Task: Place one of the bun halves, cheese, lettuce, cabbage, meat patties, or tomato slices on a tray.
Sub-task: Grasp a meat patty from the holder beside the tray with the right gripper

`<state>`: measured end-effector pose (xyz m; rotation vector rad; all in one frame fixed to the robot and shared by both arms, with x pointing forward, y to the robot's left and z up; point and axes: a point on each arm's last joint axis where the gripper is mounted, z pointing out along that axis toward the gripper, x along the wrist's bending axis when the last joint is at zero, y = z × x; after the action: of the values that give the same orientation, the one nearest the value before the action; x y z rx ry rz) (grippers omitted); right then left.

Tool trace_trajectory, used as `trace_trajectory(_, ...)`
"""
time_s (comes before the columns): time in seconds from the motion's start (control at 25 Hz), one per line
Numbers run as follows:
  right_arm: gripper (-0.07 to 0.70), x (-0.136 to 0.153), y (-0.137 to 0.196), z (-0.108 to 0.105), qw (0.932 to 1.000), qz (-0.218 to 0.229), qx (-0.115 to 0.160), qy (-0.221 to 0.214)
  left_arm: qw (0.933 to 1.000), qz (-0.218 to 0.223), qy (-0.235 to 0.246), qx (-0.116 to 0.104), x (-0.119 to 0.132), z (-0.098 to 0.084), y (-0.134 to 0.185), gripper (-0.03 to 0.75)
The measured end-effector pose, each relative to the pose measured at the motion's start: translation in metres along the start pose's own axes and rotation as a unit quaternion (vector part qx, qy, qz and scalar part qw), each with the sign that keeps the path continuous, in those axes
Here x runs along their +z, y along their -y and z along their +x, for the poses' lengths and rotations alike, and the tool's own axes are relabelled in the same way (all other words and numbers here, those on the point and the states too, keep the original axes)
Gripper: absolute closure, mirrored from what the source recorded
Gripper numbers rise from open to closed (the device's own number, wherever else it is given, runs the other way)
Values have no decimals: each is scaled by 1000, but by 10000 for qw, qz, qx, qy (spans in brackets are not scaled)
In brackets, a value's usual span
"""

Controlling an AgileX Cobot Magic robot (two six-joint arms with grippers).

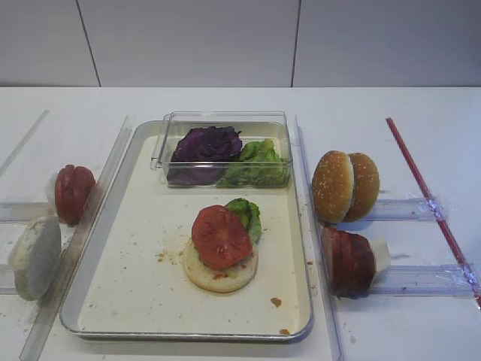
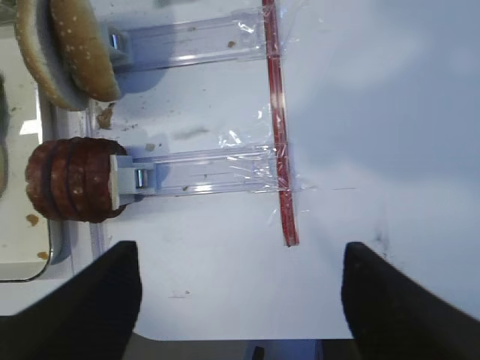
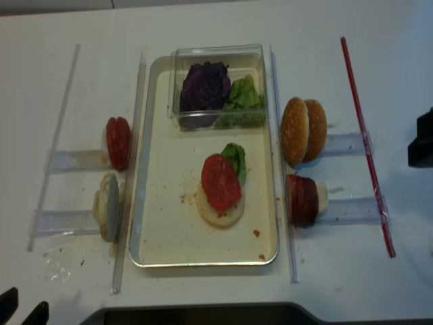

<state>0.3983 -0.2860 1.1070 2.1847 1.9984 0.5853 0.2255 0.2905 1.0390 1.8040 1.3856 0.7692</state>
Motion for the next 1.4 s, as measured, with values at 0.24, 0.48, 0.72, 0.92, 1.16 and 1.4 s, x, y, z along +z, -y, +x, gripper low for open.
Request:
trace_trajectory(0.24, 60, 2, 2, 11, 9998, 87, -29, -190, 10000, 0, 0, 0, 0, 0, 0, 413)
trace_trajectory(0.48, 60, 13, 4, 31, 9986, 406, -253, -247, 10000, -7, -1, 0, 0, 0, 0, 418)
trace_trajectory(0.72, 60, 32, 7, 57, 9952, 829, -503, -167, 10000, -10, -2, 0, 0, 0, 0, 422)
trace_trajectory(0.92, 60, 50, 5, 82, 9928, 957, -704, -167, 10000, -10, -2, 0, 0, 0, 0, 426)
trace_trajectory(1.16, 60, 61, -8, 117, 9908, 899, -997, -152, 10000, -10, -2, 0, 0, 0, 0, 428)
trace_trajectory(1.4, 60, 78, -18, 148, 9879, 949, -1216, -136, 10000, -18, -3, 0, 0, 0, 0, 428)
